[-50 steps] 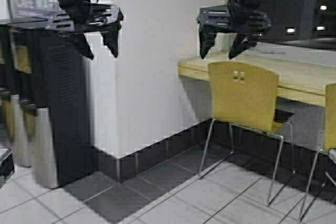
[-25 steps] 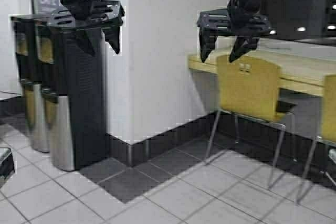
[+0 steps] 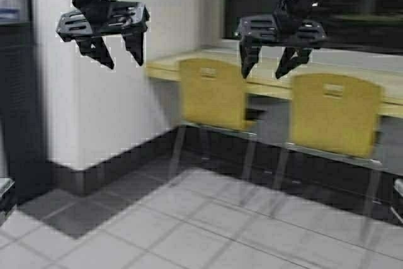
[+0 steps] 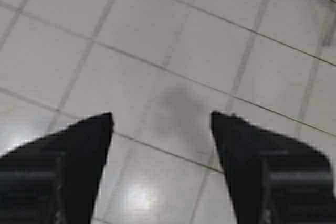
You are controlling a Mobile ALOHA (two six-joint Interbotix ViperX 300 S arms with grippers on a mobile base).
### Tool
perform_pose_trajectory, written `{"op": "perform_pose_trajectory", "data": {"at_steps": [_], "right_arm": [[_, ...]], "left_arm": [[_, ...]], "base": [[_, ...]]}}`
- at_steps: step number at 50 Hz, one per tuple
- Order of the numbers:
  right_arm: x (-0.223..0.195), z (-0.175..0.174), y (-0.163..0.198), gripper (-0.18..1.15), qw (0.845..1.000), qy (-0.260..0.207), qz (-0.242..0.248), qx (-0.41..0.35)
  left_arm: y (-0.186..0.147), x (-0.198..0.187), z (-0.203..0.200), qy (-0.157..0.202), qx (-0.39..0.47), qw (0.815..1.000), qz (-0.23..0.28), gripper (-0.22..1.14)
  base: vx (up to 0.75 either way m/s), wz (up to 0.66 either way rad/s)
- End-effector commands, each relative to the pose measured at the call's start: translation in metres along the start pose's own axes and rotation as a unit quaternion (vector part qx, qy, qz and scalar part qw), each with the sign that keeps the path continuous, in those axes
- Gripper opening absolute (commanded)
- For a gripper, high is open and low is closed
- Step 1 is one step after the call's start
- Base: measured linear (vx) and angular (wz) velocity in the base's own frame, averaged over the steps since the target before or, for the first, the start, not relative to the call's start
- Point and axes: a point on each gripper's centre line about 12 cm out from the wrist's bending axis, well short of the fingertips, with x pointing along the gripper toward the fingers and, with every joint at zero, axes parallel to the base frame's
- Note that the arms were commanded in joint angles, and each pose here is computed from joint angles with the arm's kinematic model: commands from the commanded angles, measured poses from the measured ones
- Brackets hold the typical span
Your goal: Push the chairs under the table
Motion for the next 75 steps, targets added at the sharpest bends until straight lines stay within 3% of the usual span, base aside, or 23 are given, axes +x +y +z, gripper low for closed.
{"op": "perform_pose_trajectory", "data": {"at_steps": [1,22,54,75], "right_arm": [[-0.009,0.015,0.001,0.99,1.0,-0.018,0.002,-0.001],[-0.01,0.012,0.003,0.99,1.0,-0.013,0.003,-0.003],[-0.001,0.003,0.004,0.99,1.0,0.006,0.003,0.006],[0.005,-0.003,0.004,0.99,1.0,0.018,0.002,0.006]], "left_arm": [[-0.003,-0.009,0.011,-0.019,-0.005,1.0,-0.004,0.92],[-0.006,-0.008,0.001,-0.002,-0.016,1.0,-0.009,0.92],[-0.01,-0.011,0.016,-0.022,-0.032,0.999,-0.016,0.92],[-0.009,-0.008,0.013,-0.016,-0.035,0.999,-0.015,0.92]], "base": [[-0.17,-0.55],[-0.16,-0.46],[-0.13,-0.29],[-0.06,-0.22]]}}
